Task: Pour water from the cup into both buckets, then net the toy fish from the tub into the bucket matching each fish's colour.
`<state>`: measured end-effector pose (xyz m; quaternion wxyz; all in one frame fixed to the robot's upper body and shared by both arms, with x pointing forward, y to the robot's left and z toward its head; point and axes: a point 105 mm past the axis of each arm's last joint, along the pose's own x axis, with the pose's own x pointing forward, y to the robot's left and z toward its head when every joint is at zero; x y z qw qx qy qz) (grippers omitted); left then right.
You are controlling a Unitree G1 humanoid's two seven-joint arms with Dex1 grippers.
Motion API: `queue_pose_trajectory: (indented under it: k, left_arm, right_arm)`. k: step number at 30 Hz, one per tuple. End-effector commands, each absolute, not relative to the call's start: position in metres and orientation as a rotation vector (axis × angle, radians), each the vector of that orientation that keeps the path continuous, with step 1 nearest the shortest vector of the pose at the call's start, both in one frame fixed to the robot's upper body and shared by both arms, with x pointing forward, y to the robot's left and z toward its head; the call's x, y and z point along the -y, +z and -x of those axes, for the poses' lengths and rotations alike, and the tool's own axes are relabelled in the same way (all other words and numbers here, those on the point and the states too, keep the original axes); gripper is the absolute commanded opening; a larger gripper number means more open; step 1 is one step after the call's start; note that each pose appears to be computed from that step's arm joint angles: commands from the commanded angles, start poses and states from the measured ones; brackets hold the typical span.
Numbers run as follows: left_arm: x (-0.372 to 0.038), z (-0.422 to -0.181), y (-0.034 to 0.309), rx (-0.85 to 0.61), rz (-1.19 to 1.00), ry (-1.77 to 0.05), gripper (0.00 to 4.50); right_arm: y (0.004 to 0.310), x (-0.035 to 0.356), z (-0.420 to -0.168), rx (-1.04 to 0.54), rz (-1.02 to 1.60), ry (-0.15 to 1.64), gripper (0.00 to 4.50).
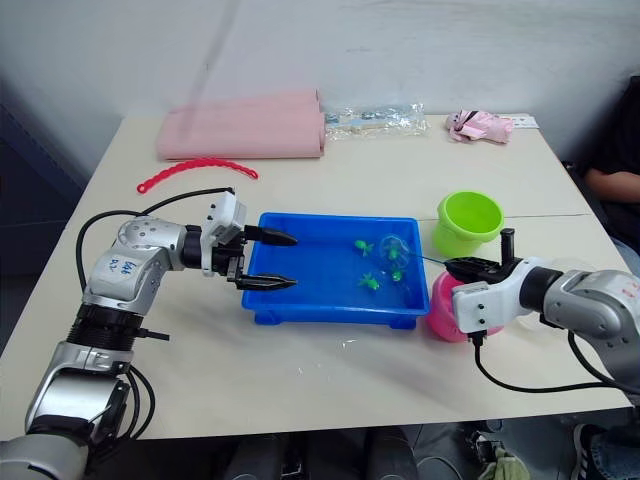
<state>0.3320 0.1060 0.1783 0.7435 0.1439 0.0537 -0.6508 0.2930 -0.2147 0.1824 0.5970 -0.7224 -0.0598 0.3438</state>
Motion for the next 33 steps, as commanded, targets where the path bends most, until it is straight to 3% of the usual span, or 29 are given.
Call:
queue_pose_trajectory:
  k: [1,16,33]
  left_arm:
    - [-0.106,-0.328,0.190,-0.056,-0.320,-1.430,4.47]
    - [-0.106,-0.328,0.189,-0.047,-0.312,-1.415,4.47]
    - [-0.105,-0.326,0.189,-0.046,-0.303,-1.422,4.47]
  right_arm:
    - [0.196,0.214,-0.300,0.198,1.727,0.749,0.00]
    - [0.193,0.216,-0.311,0.226,1.876,0.776,0.00]
    - [0.184,0.216,-0.301,0.217,1.884,0.912,0.00]
